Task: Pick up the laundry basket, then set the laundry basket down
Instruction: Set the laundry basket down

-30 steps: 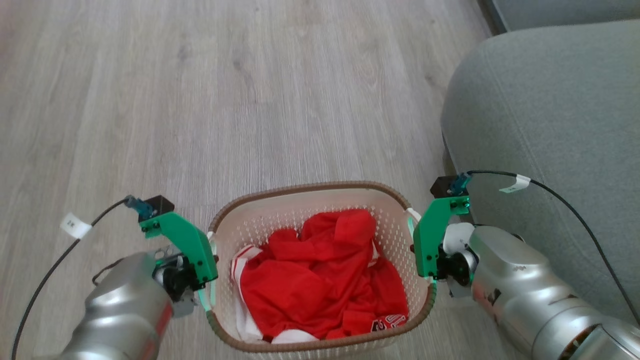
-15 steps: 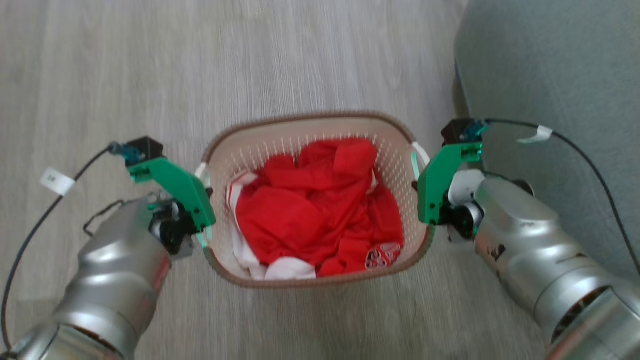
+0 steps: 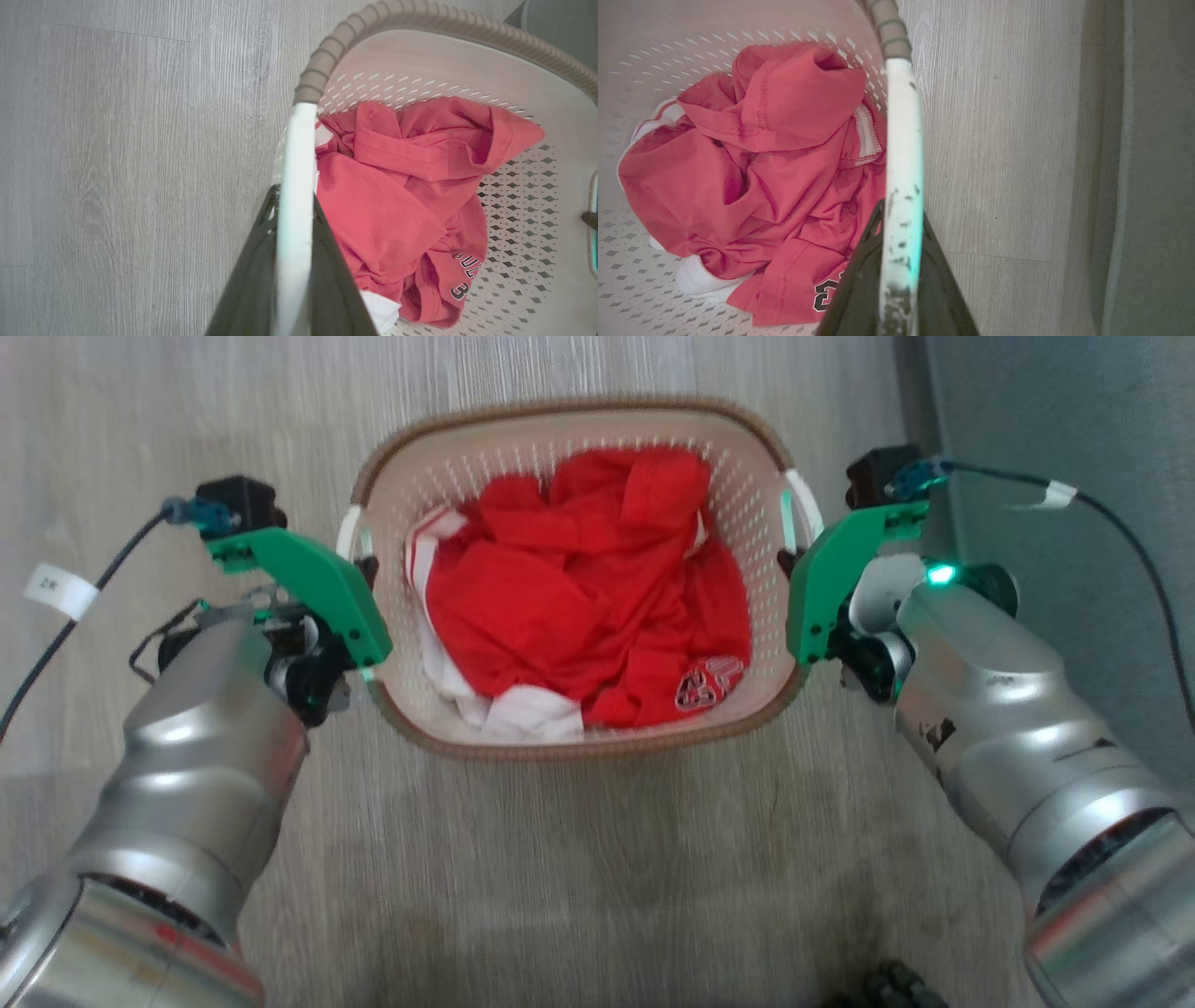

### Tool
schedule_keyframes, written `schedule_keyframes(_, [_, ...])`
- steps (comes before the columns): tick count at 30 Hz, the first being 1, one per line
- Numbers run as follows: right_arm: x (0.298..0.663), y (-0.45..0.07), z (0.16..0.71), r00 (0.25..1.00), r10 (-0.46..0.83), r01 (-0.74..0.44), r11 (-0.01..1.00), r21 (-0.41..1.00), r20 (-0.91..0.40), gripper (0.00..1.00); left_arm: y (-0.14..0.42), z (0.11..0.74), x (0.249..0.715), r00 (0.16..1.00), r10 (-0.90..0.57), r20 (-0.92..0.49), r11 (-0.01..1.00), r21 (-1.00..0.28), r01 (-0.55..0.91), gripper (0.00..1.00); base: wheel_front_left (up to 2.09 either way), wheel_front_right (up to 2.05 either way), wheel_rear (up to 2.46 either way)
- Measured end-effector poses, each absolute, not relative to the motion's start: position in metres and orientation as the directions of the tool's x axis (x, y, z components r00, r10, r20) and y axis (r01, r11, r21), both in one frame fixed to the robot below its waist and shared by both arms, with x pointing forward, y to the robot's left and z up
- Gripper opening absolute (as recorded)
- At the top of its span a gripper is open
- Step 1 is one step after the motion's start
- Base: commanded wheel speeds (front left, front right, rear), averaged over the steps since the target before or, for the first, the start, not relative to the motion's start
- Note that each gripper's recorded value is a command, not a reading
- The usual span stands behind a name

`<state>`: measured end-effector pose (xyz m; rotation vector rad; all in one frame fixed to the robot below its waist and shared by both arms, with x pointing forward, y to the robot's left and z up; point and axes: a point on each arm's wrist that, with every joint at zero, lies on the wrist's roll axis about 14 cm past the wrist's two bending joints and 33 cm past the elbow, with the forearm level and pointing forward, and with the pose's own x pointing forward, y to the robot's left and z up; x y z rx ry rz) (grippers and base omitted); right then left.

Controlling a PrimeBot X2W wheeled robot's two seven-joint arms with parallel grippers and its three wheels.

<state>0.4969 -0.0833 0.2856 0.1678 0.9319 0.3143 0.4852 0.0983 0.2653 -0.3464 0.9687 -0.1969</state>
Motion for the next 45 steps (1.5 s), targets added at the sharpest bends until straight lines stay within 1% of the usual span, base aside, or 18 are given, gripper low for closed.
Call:
schedule_keyframes(4, [0.503,-0.085,0.261,0.552,0.331,-0.193,0.944,0.269,-0.765,0.0,0.096,0.241,0.49,0.545,-0.316,-0.777,0.93,-0.368,0.014,0.0,0.0,0.0,0.0])
schedule_keyframes(10, [0.513,-0.088,0.228,0.561,0.323,-0.183,0.946,0.267,-0.762,0.0,0.094,0.211,0.5,0.553,-0.317,-0.771,0.927,-0.374,0.009,0.0,0.0,0.0,0.0])
schedule_keyframes(22, [0.517,-0.094,0.176,0.561,0.312,-0.206,0.95,0.235,-0.767,0.0,0.091,0.164,0.498,0.566,-0.316,-0.761,0.926,-0.377,0.01,0.0,0.0,0.0,0.0])
schedule_keyframes(28, [0.523,-0.099,0.162,0.579,0.296,-0.196,0.955,0.223,-0.76,0.0,0.087,0.152,0.501,0.573,-0.321,-0.754,0.922,-0.387,0.008,0.0,0.0,0.0,0.0])
schedule_keyframes(35, [0.519,-0.104,0.149,0.564,0.281,-0.187,0.959,0.212,-0.776,0.0,0.083,0.14,0.496,0.557,-0.329,-0.762,0.92,-0.391,0.009,0.0,0.0,0.0,0.0])
schedule_keyframes(40, [0.515,-0.1,0.141,0.531,0.28,-0.173,0.96,0.221,-0.8,0.0,0.083,0.138,0.497,0.552,-0.331,-0.765,0.923,-0.385,0.019,0.0,0.0,0.0,0.0])
schedule_keyframes(45, [0.517,-0.1,0.139,0.533,0.279,-0.167,0.96,0.224,-0.799,0.0,0.084,0.135,0.498,0.553,-0.326,-0.767,0.921,-0.39,0.003,0.0,0.0,0.0,0.0])
